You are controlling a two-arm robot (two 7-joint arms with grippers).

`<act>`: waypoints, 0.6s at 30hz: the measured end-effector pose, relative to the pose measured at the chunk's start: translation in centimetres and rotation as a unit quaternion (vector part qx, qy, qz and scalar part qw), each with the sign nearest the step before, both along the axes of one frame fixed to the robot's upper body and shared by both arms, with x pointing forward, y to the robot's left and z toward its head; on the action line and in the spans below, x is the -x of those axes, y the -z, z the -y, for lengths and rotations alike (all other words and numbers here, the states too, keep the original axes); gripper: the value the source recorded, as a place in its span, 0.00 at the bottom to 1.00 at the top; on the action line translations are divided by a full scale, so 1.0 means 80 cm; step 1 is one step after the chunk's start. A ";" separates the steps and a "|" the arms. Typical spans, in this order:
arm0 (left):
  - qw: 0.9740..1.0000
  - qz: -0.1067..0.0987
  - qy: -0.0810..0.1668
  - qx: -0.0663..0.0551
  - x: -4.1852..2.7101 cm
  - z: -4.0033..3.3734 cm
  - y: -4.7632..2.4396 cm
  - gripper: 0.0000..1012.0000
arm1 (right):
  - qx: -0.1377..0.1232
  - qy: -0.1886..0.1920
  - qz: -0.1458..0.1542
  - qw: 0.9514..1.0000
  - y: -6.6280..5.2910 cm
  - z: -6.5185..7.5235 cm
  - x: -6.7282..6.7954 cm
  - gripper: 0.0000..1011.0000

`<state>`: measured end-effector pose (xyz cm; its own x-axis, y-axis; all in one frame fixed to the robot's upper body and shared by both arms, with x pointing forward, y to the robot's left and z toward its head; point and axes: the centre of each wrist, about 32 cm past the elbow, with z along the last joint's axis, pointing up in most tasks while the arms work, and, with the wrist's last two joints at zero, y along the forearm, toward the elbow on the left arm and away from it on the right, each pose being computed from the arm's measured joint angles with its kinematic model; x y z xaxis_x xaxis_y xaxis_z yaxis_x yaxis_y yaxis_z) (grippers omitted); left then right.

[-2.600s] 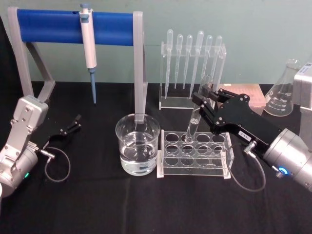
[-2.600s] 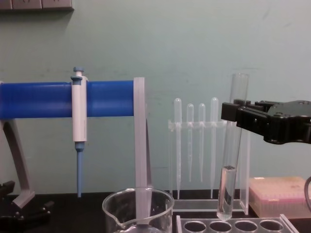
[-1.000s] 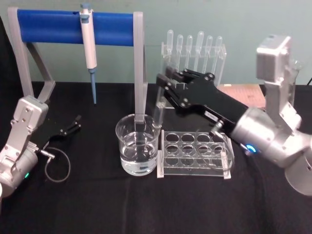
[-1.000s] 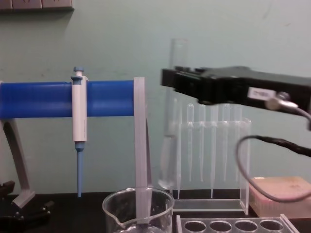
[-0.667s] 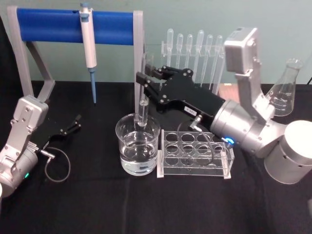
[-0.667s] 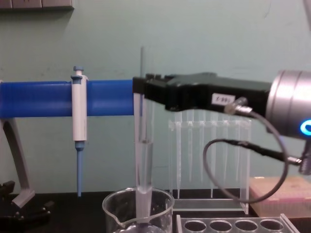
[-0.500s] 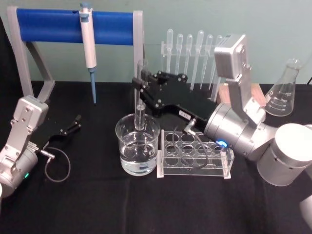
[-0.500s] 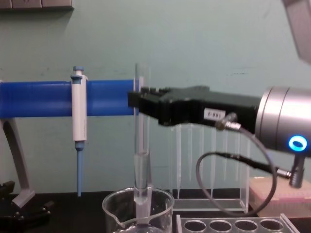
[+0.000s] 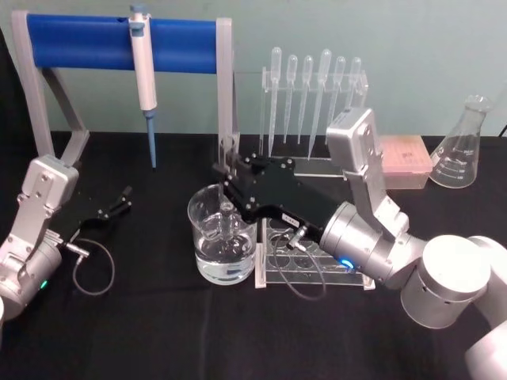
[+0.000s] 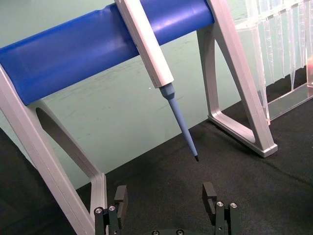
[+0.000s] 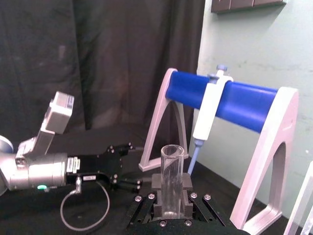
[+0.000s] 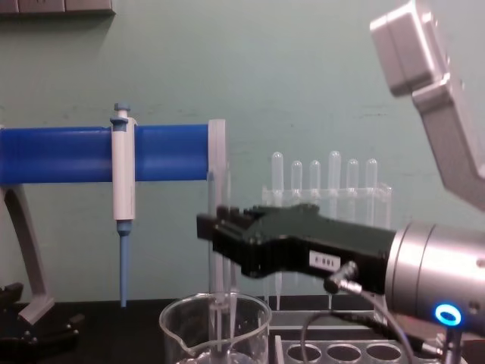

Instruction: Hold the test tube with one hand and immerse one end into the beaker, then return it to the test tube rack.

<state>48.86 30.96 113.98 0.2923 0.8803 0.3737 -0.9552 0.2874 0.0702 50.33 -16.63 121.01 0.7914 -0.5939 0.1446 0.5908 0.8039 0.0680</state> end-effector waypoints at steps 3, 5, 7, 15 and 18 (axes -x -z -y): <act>1.000 0.000 0.000 0.000 0.0000 0.0000 0.0000 0.99 | 0.003 -0.001 -0.004 1.000 0.010 -0.001 0.001 0.22; 1.000 0.000 0.000 0.000 0.0000 0.0000 0.0000 0.99 | 0.005 -0.002 -0.005 1.000 0.013 -0.002 0.001 0.22; 1.000 0.000 0.000 0.000 0.0000 0.0000 0.0000 0.99 | 0.009 -0.001 -0.007 1.000 0.018 -0.003 0.001 0.22; 1.000 0.000 0.000 0.000 0.0000 0.0000 0.0000 0.99 | 0.008 0.003 -0.018 1.000 0.033 -0.004 0.004 0.22; 1.000 0.000 0.000 0.000 0.0000 0.0000 0.0000 0.99 | 0.007 0.004 -0.021 1.000 0.037 -0.003 0.005 0.22</act>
